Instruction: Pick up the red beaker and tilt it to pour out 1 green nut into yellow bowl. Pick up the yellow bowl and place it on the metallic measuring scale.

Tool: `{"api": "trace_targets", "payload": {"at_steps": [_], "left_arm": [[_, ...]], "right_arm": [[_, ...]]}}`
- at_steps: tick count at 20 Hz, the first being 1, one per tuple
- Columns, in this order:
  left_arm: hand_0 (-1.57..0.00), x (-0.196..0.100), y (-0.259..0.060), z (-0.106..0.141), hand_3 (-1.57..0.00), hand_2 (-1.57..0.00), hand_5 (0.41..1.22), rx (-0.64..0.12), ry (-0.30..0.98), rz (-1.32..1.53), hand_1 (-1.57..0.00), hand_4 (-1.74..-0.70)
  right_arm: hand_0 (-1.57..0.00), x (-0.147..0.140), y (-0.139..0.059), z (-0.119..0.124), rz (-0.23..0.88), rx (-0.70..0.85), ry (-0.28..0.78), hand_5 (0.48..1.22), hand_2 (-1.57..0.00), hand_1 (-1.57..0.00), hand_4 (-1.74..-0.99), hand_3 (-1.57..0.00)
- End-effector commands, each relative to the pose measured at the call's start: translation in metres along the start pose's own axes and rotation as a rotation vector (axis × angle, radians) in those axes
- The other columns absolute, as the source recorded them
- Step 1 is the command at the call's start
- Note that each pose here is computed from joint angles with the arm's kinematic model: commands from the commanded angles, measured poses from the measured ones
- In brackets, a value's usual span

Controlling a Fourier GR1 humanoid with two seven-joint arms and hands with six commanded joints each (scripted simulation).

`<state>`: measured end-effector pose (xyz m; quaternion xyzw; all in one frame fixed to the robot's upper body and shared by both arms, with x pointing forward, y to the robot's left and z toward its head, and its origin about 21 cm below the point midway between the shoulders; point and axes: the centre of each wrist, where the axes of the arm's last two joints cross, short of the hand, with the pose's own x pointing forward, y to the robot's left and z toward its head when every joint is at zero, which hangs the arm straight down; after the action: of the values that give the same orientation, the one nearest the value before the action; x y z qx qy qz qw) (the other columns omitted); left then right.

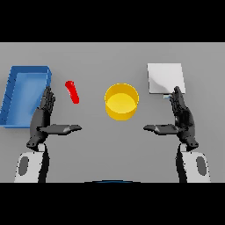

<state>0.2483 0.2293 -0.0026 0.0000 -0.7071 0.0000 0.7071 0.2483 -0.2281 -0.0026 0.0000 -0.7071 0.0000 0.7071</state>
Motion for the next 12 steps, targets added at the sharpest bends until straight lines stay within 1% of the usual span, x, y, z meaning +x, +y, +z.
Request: {"api": "trace_targets", "payload": {"at_steps": [1, 5, 6, 7, 8, 9, 10, 12], "left_arm": [[0.00, 0.000, 0.001, -0.001, 0.00, 0.00, 0.623, 0.002, 0.001, 0.000, 0.00, -1.09], [0.00, 0.001, 0.010, -0.004, 0.00, 0.00, 0.623, 0.006, 0.005, -0.003, 0.00, -1.09], [0.00, 0.003, 0.014, -0.009, 0.00, 0.00, 0.623, 0.010, 0.013, -0.011, 0.00, -1.09], [0.00, 0.004, 0.014, 0.003, 0.00, 0.00, 0.623, -0.009, -0.032, -0.076, 0.00, -1.09], [0.00, 0.005, 0.012, 0.014, 0.00, 0.00, 0.620, -0.023, -0.056, -0.115, 0.00, -1.09], [0.00, 0.006, 0.011, 0.017, 0.00, 0.00, 0.618, -0.026, -0.056, -0.139, 0.00, -1.09], [0.00, 0.007, 0.007, 0.019, 0.00, 0.00, 0.615, -0.027, -0.042, -0.157, 0.00, -1.09], [0.00, 0.011, 0.004, 0.021, 0.00, 0.00, 0.616, -0.034, -0.041, -0.172, 0.00, -1.10]], "right_arm": [[0.00, 0.000, 0.000, 0.000, 0.000, -0.001, 0.000, 0.660, 0.00, 0.00, -1.128, 0.00], [0.00, 0.000, -0.003, 0.001, 0.000, -0.001, -0.001, 0.660, 0.00, 0.00, -1.128, 0.00], [0.00, 0.000, -0.005, 0.001, 0.002, -0.003, 0.003, 0.660, 0.00, 0.00, -1.128, 0.00], [0.00, 0.002, 0.000, 0.010, 0.131, 0.025, -0.097, 0.660, 0.00, 0.00, -1.128, 0.00], [0.00, 0.002, 0.002, 0.019, 0.209, 0.043, -0.149, 0.663, 0.00, 0.00, -1.128, 0.00], [0.00, 0.002, 0.004, 0.023, 0.263, 0.049, -0.158, 0.664, 0.00, 0.00, -1.127, 0.00], [0.00, 0.001, 0.009, 0.024, 0.283, 0.061, -0.159, 0.666, 0.00, 0.00, -1.126, 0.00], [0.00, 0.001, 0.010, 0.030, 0.305, 0.058, -0.162, 0.663, 0.00, 0.00, -1.118, 0.00]]}}
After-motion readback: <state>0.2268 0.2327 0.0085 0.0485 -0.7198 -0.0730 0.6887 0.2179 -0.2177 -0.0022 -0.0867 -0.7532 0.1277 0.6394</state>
